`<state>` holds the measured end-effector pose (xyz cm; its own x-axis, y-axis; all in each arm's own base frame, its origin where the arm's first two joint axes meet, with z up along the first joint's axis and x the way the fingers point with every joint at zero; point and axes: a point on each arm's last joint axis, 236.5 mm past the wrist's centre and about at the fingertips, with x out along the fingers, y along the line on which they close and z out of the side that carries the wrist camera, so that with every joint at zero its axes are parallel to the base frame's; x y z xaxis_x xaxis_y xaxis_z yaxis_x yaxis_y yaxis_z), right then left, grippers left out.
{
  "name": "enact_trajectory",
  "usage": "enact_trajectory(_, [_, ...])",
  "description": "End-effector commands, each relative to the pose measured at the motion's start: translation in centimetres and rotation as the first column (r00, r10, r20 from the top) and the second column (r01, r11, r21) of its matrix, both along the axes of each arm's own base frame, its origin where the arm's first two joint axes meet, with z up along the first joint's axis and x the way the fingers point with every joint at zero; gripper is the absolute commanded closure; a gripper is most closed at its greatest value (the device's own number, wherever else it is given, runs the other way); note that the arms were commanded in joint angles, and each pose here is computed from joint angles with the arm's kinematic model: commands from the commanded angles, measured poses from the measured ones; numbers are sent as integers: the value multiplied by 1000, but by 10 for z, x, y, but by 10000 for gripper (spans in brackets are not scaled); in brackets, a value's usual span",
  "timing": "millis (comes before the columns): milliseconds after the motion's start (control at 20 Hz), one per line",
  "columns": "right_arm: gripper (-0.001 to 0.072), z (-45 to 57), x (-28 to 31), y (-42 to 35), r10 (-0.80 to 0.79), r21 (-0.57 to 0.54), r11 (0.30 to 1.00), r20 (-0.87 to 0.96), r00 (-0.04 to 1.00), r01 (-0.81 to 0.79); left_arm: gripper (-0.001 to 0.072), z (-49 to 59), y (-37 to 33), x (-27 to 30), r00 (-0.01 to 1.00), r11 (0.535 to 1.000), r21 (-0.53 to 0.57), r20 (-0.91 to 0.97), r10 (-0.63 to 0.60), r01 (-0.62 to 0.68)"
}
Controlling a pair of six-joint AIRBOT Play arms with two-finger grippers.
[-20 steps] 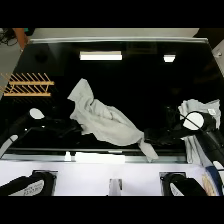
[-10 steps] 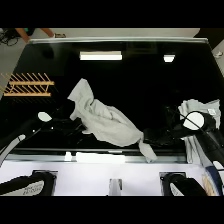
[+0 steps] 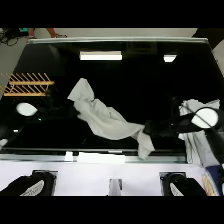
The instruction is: Fold the shirts.
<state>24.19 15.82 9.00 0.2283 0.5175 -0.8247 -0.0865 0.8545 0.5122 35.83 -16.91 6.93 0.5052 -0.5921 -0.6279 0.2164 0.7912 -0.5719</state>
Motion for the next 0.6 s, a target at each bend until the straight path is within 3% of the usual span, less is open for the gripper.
enact_trajectory(0, [682, 152, 70, -23, -110, 19, 993, 523, 845, 118, 670, 259, 40, -20, 756, 995, 61, 654, 16, -74])
enact_trajectory(150, [682, 350, 65, -107, -229, 74, 917, 901, 369, 391, 670, 481, 112, -129, 280, 928, -148, 927, 251, -341])
enact_trajectory(250, [682, 422, 22, -146, -260, 148, 861, 950, 172, 486, 670, 542, 118, -198, 103, 893, -242, 948, 300, -379])
enact_trajectory(350, [682, 441, -5, -153, -268, 172, 857, 954, 136, 486, 669, 552, 100, -228, 99, 902, -263, 945, 313, -341])
enact_trajectory(550, [682, 449, -32, -167, -194, 120, 846, 977, 89, 520, 670, 521, 90, -218, 209, 914, -128, 952, 222, -386])
